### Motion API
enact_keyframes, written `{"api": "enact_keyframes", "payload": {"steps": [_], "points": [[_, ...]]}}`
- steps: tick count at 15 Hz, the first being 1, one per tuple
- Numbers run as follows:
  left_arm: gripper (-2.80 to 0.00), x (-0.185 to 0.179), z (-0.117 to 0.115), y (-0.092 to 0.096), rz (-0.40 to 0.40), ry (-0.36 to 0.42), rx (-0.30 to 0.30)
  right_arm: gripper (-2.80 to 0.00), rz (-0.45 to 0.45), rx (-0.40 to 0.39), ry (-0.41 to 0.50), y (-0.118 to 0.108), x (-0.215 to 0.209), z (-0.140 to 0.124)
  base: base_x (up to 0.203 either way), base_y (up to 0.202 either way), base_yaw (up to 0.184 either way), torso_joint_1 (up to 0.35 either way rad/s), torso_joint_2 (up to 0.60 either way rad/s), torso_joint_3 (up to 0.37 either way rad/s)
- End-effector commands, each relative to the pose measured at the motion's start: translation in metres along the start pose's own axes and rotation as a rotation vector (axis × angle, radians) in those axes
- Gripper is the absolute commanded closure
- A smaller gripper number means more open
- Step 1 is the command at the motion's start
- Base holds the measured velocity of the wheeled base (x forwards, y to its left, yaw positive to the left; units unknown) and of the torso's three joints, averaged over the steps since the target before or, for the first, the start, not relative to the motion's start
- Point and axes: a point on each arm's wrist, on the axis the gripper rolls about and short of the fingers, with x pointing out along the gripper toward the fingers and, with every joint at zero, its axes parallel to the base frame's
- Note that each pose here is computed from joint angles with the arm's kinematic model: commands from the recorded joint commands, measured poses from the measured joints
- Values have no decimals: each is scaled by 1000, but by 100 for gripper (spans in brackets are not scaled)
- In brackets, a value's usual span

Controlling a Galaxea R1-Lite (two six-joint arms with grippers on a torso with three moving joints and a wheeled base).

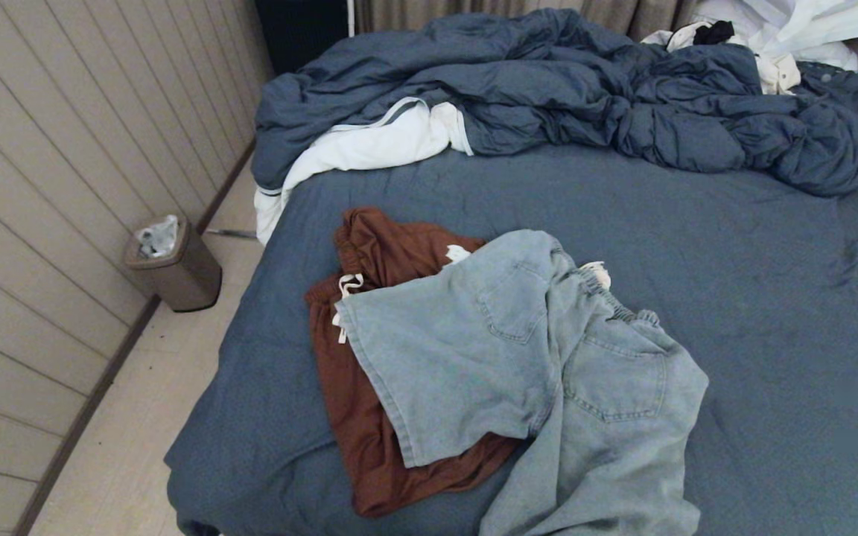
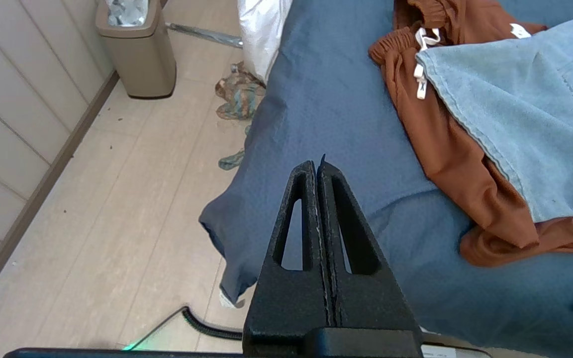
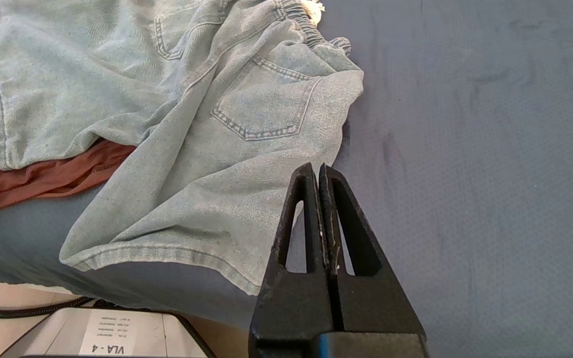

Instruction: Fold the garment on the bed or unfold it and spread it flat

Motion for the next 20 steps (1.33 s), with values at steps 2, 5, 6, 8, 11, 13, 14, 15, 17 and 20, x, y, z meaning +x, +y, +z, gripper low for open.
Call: {"api": "enact_keyframes", "payload": {"steps": [2,5,6,8,11,13,14,15,17,20], "points": [[0,0,0,0,0,-1,-1,0,1,0,0,0,0,0,0,0,0,0,0,0],[0,0,0,0,0,-1,-1,0,1,0,0,0,0,0,0,0,0,0,0,0],[0,0,0,0,1,1,-1,0,1,0,0,0,0,0,0,0,0,0,0,0],[0,0,0,0,0,-1,-1,0,1,0,0,0,0,0,0,0,0,0,0,0],[0,0,0,0,1,1,1,0,1,0,0,0,0,0,0,0,0,0,0,0],[0,0,0,0,2,-1,-1,0,1,0,0,0,0,0,0,0,0,0,0,0],[0,0,0,0,2,-1,-1,0,1,0,0,0,0,0,0,0,0,0,0,0],[0,0,0,0,2,-1,-1,0,1,0,0,0,0,0,0,0,0,0,0,0],[0,0,0,0,1,1,-1,0,1,0,0,0,0,0,0,0,0,0,0,0],[0,0,0,0,0,-1,-1,0,1,0,0,0,0,0,0,0,0,0,0,0]]}}
